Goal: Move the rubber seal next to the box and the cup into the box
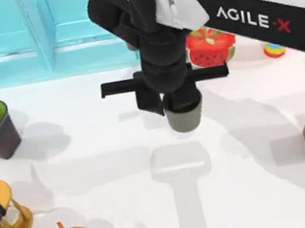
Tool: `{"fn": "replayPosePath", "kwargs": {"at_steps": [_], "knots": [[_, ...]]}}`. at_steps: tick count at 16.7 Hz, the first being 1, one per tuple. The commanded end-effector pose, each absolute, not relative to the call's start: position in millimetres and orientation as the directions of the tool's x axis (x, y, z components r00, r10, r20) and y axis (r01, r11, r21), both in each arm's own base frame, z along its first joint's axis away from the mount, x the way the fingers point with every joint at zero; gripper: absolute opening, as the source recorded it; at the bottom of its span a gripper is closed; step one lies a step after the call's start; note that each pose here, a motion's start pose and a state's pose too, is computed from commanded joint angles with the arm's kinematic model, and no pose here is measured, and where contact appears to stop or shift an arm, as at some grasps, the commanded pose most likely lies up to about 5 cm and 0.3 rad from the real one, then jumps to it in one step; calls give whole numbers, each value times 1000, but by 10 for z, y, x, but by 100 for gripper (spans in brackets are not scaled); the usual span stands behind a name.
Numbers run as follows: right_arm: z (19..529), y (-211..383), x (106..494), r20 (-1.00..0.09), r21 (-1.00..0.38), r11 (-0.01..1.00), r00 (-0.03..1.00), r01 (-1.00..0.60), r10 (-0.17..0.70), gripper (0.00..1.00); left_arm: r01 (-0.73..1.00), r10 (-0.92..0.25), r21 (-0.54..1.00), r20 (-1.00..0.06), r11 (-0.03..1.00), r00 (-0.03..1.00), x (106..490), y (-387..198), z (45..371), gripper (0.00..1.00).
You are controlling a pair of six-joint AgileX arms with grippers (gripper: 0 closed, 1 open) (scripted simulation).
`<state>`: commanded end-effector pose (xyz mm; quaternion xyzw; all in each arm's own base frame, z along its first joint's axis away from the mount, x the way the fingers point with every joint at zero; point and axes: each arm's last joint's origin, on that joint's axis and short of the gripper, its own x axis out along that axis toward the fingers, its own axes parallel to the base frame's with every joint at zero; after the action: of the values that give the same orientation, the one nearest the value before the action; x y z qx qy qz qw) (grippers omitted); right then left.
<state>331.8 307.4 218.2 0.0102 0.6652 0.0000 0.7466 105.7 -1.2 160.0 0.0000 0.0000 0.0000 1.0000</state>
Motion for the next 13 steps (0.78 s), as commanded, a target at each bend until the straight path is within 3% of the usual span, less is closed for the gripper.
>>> {"fn": "replayPosePath", "kwargs": {"at_steps": [9,13], "knots": [[2383,2749,3277,-995,-2,1000,98,3,-3,0,0,0,0,0,1000,1000,1057,-12,1600,100],[2407,2153,3475,-998,-17,1000,67,4,-18,0,0,0,0,0,1000,1000,1057,-12,1600,100]]}}
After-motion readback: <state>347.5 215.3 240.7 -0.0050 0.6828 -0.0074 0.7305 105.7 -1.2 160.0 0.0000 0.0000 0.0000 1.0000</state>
